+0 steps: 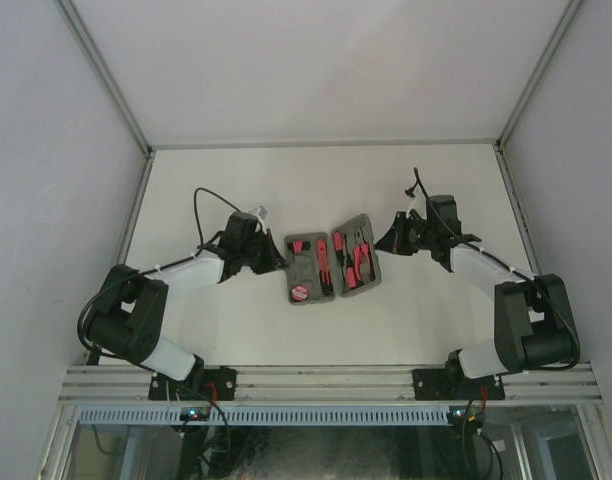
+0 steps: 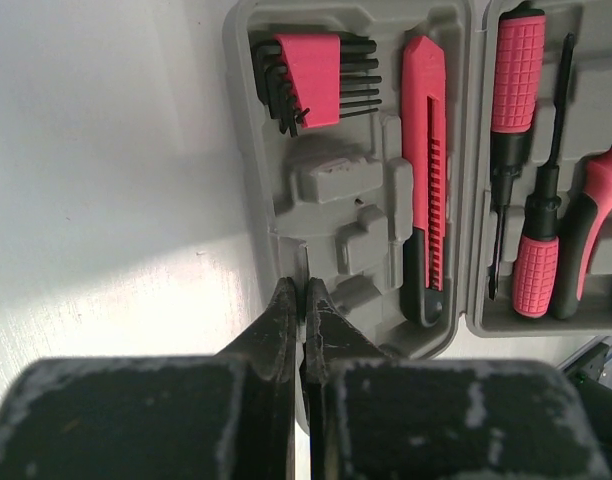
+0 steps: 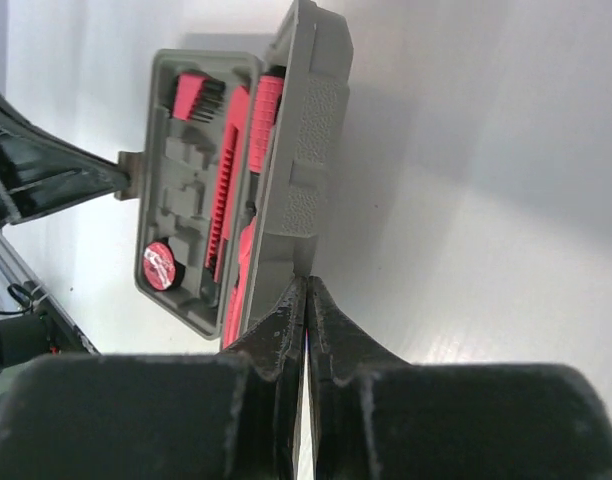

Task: Sort the tools into containers
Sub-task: Close the storage box at the center of the board.

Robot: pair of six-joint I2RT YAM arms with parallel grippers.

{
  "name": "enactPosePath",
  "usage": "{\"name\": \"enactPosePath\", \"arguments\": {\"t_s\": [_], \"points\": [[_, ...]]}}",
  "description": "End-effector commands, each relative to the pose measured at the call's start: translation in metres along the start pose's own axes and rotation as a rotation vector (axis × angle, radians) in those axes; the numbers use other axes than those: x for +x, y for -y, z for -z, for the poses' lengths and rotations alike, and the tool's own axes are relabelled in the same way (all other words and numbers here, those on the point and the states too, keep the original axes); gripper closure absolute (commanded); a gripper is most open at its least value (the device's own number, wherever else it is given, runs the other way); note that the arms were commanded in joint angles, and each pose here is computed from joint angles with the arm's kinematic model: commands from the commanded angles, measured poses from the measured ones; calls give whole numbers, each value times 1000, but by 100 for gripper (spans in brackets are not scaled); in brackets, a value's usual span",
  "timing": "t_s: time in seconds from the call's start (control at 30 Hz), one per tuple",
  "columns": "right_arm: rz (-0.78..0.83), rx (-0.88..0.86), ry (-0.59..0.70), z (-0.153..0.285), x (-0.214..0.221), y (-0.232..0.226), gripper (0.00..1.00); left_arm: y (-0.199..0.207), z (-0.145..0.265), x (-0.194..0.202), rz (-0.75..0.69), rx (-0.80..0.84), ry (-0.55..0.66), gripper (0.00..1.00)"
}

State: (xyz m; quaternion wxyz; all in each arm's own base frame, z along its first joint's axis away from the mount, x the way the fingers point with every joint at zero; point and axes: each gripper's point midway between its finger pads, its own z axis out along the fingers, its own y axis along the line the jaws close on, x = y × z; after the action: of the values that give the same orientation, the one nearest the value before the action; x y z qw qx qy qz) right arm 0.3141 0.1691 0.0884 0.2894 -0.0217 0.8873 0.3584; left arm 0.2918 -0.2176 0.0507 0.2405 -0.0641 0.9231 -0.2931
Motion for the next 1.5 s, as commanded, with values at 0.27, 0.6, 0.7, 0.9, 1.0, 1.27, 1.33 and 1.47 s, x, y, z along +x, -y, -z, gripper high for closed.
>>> {"name": "enactPosePath", "arguments": {"t_s": [0.27, 0.6, 0.7, 0.9, 1.0, 1.27, 1.33, 1.47], "points": [[112, -225, -52, -5, 1, -85, 100, 79, 26, -17, -72, 225, 20, 100], [132, -238, -106, -34, 10, -113, 100, 95, 37, -28, -82, 254, 46, 100], [136, -235, -136, -47, 18, -118, 100, 91, 34, -25, -76, 244, 41, 100], [119, -221, -190, -75, 34, -115, 100, 82, 27, -19, -63, 225, 37, 100], [107, -222, -203, -84, 38, -113, 100, 75, 23, -14, -53, 214, 30, 100], [107, -162, -232, -95, 47, -103, 100, 53, 6, 2, -21, 168, -4, 100], [119, -144, -223, -93, 45, -101, 100, 46, 3, 6, -14, 147, -7, 100], [172, -91, -173, -81, 34, -98, 96, 34, 0, 11, 0, 105, -4, 96]]}}
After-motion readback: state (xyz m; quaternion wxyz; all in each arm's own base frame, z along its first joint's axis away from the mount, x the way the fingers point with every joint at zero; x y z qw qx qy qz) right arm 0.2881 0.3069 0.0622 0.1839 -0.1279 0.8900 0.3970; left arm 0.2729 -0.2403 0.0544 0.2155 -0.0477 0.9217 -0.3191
